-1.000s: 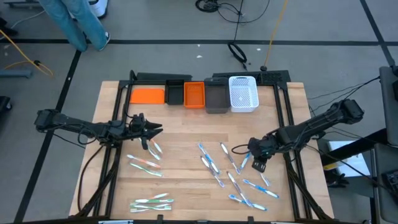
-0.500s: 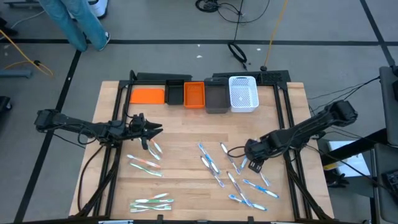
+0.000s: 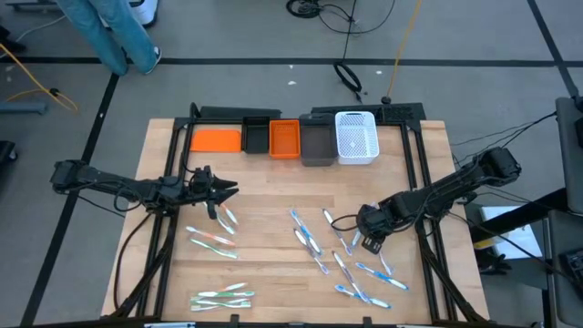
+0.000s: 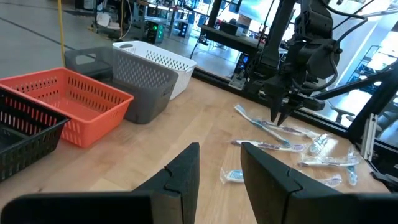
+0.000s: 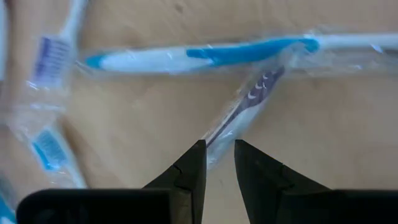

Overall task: Pick & Place Toothbrushes
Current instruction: Put the purple toothbrush into the black bin

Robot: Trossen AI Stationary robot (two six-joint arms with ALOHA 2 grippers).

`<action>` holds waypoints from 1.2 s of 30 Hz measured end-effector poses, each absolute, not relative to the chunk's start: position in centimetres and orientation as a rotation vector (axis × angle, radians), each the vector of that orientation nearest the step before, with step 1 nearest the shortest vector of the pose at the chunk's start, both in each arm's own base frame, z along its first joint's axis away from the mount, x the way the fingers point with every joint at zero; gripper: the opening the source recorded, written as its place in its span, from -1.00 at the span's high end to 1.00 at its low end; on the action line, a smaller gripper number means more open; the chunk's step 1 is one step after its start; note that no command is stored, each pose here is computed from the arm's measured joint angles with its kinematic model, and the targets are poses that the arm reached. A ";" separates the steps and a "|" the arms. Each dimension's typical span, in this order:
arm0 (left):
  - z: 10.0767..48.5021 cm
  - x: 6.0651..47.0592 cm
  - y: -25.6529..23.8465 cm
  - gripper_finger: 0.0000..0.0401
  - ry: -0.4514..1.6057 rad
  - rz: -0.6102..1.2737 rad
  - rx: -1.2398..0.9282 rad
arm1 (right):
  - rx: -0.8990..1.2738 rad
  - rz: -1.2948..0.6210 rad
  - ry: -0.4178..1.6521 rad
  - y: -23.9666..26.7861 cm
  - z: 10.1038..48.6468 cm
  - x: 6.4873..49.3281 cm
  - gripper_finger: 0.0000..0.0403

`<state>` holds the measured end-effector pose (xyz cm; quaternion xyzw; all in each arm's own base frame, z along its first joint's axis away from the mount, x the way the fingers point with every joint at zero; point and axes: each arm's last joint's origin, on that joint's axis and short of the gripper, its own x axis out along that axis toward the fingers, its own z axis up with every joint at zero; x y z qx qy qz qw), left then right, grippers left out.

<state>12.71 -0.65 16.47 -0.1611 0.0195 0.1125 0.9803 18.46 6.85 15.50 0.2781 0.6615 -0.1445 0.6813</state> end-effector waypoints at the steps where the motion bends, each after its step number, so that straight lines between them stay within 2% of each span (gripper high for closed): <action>1: 16.5 12.7 -0.6 0.41 0.039 0.226 -0.324 | 0.624 -0.329 1.489 6.8 15.5 18.4 0.62; 4: 16.5 12.7 -0.7 0.41 0.040 0.226 -0.324 | 0.625 -0.326 1.477 6.8 15.5 18.5 0.59; 12: 16.5 12.7 -0.6 0.41 0.039 0.227 -0.324 | 0.629 -0.328 1.468 6.7 15.5 18.6 0.29; 16: 16.5 12.7 -0.6 0.41 0.040 0.226 -0.324 | 0.634 -0.331 1.464 6.6 15.5 18.7 0.22; 27: 16.5 12.7 -0.6 0.41 0.040 0.227 -0.323 | 0.640 -0.319 1.384 6.5 14.6 18.9 0.22; 36: 16.5 12.7 -0.6 0.41 0.040 0.227 -0.323 | 0.624 -0.326 1.372 6.4 14.1 18.6 0.41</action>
